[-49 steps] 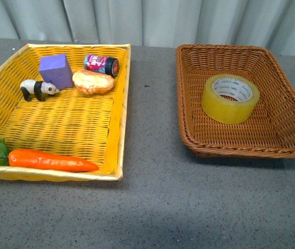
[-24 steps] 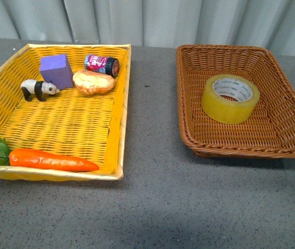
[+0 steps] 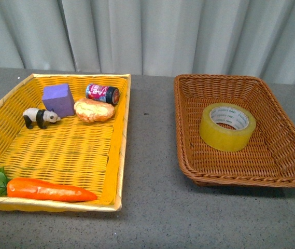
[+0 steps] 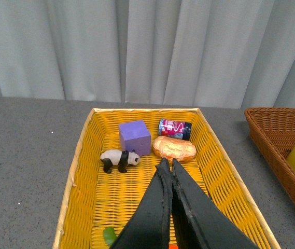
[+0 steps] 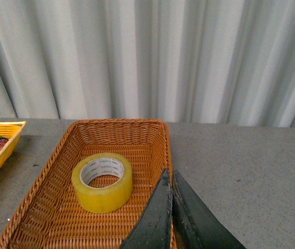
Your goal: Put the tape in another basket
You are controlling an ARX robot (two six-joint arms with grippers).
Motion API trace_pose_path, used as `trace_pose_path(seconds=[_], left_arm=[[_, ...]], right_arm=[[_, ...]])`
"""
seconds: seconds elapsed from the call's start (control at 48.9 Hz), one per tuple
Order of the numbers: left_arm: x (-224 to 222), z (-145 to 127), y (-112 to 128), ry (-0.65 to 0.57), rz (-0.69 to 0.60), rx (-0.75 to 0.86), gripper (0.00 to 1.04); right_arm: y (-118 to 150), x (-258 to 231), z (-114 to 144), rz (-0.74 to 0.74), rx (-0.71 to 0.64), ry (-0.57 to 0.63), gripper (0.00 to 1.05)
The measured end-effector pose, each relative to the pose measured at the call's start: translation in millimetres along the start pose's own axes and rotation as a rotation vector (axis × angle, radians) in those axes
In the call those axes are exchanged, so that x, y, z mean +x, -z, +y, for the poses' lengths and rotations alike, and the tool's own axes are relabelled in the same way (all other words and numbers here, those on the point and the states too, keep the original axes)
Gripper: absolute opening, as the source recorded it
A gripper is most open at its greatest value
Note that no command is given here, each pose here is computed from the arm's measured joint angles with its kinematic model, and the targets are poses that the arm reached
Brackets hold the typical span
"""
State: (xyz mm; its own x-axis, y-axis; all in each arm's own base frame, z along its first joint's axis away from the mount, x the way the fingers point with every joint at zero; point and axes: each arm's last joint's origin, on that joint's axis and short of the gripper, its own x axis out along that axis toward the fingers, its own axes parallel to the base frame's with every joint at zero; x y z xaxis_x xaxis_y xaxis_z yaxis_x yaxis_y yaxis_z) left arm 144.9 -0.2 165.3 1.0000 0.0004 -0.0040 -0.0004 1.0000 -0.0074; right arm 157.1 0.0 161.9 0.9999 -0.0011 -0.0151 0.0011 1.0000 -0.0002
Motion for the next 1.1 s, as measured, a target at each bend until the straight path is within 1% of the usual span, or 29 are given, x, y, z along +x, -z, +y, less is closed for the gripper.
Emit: trace_pose_path(seconds=[0.429, 1.104], left_arm=[[-19.3, 0.0, -7.9, 0.001, -0.027, 0.0, 0.04], [-36.8, 0.0, -7.8, 0.001, -0.028, 0.0, 0.04]], right_arm=[[-3.0, -24.4, -0.1, -0.011, 0.0, 0.0, 0.01], [-5.8, -45.4, 0.0, -0.024, 0.0, -0.003, 0.01]])
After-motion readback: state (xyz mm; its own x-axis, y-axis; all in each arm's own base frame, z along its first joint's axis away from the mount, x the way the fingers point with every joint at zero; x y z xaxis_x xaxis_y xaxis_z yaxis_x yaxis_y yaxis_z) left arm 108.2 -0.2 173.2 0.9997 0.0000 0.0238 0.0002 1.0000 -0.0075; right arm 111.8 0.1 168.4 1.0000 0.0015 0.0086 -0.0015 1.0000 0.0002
